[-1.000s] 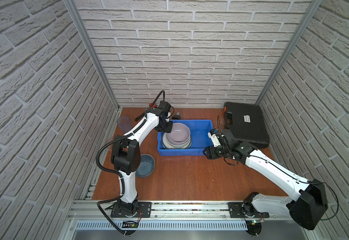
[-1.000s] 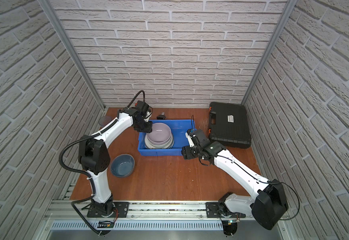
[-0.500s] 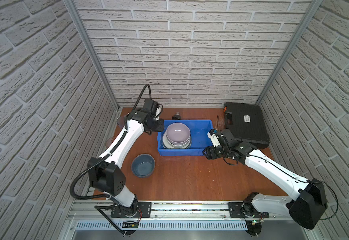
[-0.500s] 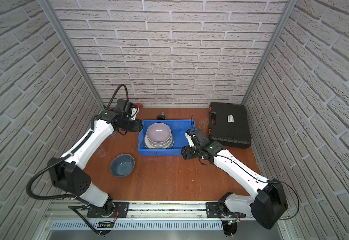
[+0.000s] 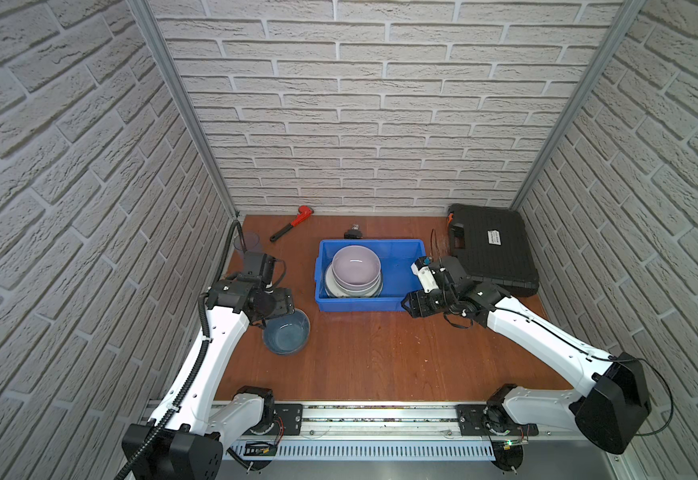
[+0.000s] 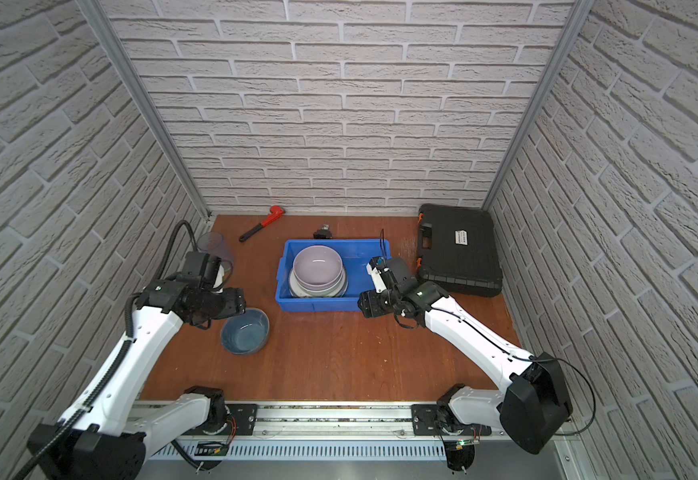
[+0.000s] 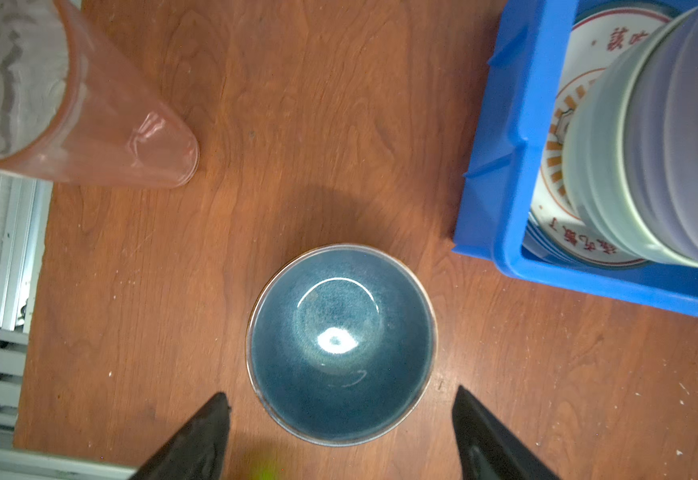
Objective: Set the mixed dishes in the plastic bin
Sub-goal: 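Release the lavender bowl and move the left gripper to the dark blue bowl, then lower the left gripper and grip the dark blue bowl's rim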
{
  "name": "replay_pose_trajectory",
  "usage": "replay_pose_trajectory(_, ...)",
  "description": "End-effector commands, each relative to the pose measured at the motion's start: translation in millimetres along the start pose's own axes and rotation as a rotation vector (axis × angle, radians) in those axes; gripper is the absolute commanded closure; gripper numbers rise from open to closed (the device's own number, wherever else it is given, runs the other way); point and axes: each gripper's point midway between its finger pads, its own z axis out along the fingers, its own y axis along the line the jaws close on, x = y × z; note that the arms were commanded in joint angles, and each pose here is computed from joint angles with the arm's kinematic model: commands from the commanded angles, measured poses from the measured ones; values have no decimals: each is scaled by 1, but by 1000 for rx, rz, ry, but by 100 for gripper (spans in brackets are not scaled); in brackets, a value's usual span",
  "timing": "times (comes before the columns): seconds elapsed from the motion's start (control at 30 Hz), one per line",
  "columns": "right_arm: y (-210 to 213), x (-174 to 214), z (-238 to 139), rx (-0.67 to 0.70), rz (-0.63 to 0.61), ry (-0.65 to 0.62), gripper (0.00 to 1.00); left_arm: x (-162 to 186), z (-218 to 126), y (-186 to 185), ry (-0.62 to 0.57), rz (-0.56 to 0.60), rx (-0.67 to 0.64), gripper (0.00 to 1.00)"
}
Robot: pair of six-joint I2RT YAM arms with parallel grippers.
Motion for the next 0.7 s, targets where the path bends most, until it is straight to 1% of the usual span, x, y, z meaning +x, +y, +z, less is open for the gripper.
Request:
replay_pose_trajectory(0.0, 11, -19, -6, -44, -19, -62, 28, 15, 4, 16, 52, -100, -39, 16)
replay_pose_trajectory(0.1, 11, -19, -6, -46, -20, -65, 28, 28, 18, 26, 98, -216, -69, 16)
replay_pose_trajectory(0.17, 11, -18, -5, -48, -21, -68, 29, 37, 27, 32, 120, -259, -94, 15)
replay_pose_trajectory(0.33, 10, -15, 0, -50, -31, -49, 28, 53, 47, 36, 90, -362, -84, 17)
replay_pose_trajectory(0.4, 10, -14, 3, -51, -34, -42, 29, 55, 53, 33, 89, -393, -60, 18)
replay_pose_trajectory(0.53, 10, -13, 6, -48, -37, -39, 29, 64, 60, 38, 106, -436, -94, 20)
replay_pose_trajectory(0.67, 7, -11, 10, -40, -35, -34, 28, 72, 69, 44, 87, -490, -109, 24)
